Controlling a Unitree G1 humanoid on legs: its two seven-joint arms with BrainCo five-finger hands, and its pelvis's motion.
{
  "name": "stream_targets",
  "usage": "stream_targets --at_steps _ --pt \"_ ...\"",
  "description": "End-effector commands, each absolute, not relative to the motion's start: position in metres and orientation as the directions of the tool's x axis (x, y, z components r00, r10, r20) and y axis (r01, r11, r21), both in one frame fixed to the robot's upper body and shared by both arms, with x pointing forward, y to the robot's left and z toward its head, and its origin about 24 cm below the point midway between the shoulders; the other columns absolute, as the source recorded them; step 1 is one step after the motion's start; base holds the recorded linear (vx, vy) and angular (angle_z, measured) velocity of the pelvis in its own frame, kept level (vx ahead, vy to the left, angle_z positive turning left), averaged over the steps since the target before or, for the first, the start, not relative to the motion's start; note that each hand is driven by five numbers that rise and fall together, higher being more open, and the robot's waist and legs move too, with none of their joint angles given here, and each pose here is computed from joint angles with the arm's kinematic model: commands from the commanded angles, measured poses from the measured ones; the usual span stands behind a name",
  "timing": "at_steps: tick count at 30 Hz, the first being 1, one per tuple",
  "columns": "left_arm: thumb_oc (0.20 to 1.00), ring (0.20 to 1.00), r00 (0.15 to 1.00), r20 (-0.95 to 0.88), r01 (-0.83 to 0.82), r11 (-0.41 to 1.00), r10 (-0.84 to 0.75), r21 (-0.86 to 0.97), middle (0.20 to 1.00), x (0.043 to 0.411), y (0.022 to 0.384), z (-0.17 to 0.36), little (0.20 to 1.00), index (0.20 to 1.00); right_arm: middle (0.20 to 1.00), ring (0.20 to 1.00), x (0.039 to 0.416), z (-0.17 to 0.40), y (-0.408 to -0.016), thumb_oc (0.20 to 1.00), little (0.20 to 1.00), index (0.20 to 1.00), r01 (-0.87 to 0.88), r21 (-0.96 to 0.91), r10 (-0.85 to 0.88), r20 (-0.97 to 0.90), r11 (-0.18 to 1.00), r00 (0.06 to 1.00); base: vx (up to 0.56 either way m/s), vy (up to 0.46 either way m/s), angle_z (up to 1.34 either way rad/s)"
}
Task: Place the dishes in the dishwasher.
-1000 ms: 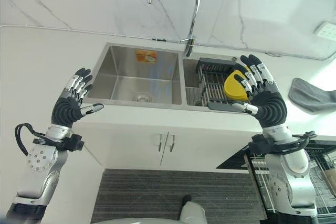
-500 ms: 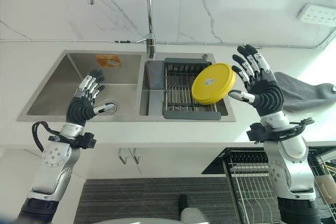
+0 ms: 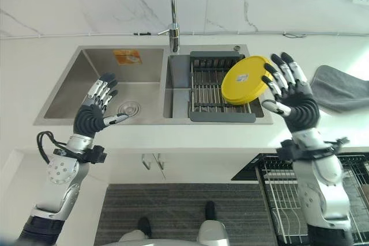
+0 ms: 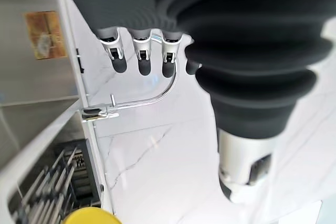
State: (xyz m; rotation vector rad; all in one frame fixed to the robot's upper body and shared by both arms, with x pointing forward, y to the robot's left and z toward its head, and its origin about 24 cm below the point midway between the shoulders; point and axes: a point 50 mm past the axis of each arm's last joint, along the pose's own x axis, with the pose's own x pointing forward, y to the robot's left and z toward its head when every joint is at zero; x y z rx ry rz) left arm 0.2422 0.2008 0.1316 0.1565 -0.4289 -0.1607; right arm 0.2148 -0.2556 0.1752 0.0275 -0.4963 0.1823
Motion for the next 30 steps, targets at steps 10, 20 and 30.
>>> stream_targets --at_steps 10,20,30 --pt "1.0 1.0 0.84 0.514 0.082 0.977 -0.175 0.199 1.0 0.224 0.199 0.148 1.0 1.0 1.0 1.0 0.226 0.204 -0.222 1.0 1.0 1.0 -0.316 -0.102 0.311 0.602 0.943 0.735 0.05 -0.161 -0.11" --pt "1.0 1.0 0.811 0.555 0.07 0.972 -0.187 0.225 1.0 0.237 0.187 0.16 1.0 1.0 1.0 1.0 0.226 0.202 -0.214 1.0 1.0 1.0 -0.34 -0.083 0.311 0.639 0.937 0.703 0.12 0.175 -0.39" --pt "1.0 1.0 0.806 0.557 0.081 0.969 -0.201 0.232 1.0 0.238 0.184 0.162 1.0 1.0 1.0 1.0 0.228 0.204 -0.215 1.0 1.0 1.0 -0.332 -0.035 0.272 0.656 0.943 0.704 0.07 0.096 0.06"
